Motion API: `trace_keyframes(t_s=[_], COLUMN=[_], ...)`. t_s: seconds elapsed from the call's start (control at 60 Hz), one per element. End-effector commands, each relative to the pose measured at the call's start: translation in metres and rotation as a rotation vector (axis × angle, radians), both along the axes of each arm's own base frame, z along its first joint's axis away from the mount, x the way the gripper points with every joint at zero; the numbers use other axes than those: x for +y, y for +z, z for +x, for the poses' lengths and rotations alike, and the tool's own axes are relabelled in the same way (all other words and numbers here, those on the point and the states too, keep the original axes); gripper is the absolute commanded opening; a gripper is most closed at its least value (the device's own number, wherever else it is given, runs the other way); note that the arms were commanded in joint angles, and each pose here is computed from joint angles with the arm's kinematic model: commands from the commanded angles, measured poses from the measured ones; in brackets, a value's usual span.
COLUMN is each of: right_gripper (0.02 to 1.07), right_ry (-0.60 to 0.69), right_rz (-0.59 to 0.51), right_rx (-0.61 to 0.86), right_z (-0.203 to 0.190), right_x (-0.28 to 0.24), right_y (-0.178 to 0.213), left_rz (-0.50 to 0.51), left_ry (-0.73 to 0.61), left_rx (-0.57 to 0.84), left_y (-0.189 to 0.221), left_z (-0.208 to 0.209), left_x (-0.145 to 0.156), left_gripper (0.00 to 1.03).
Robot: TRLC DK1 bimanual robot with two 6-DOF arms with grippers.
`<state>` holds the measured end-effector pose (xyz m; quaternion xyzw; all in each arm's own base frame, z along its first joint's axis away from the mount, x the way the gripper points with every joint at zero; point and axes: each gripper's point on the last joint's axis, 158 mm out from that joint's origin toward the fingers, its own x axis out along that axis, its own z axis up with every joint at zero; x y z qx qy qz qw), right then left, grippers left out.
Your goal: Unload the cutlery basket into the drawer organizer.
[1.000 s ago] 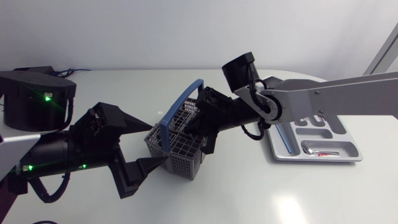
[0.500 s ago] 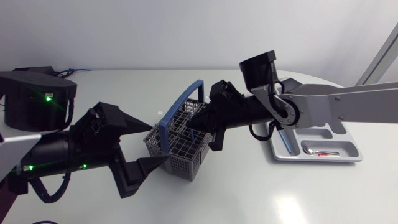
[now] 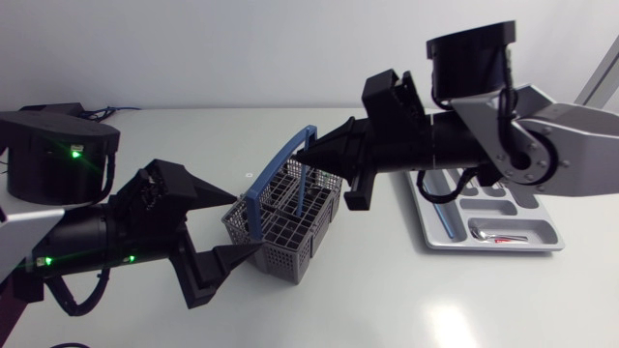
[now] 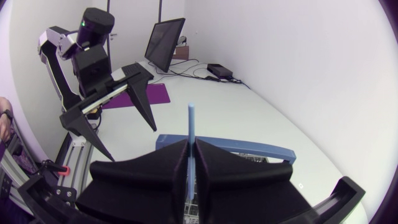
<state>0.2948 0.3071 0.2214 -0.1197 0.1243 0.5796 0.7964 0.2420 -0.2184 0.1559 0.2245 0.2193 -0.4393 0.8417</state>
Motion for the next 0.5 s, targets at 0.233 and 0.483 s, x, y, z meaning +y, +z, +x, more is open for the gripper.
trace_keyframes(t_s=[0.233,0.483], right_gripper=[0.08,0.08], right_ry=[-0.206,-0.495], right_rz=[0.000,-0.171], right_rx=[0.033,0.217], right_z=[0.019,0.079], right_x=[-0.077,-0.184], right_y=[0.061,-0.006], left_rz=[-0.009,0.002], left_ry=[-0.001,0.012], left_rx=[0.015,0.008], left_y=[0.002,0.007], left_z=[-0.005,-0.006], left_x=[0.000,0.006], left_gripper=[0.99,0.98])
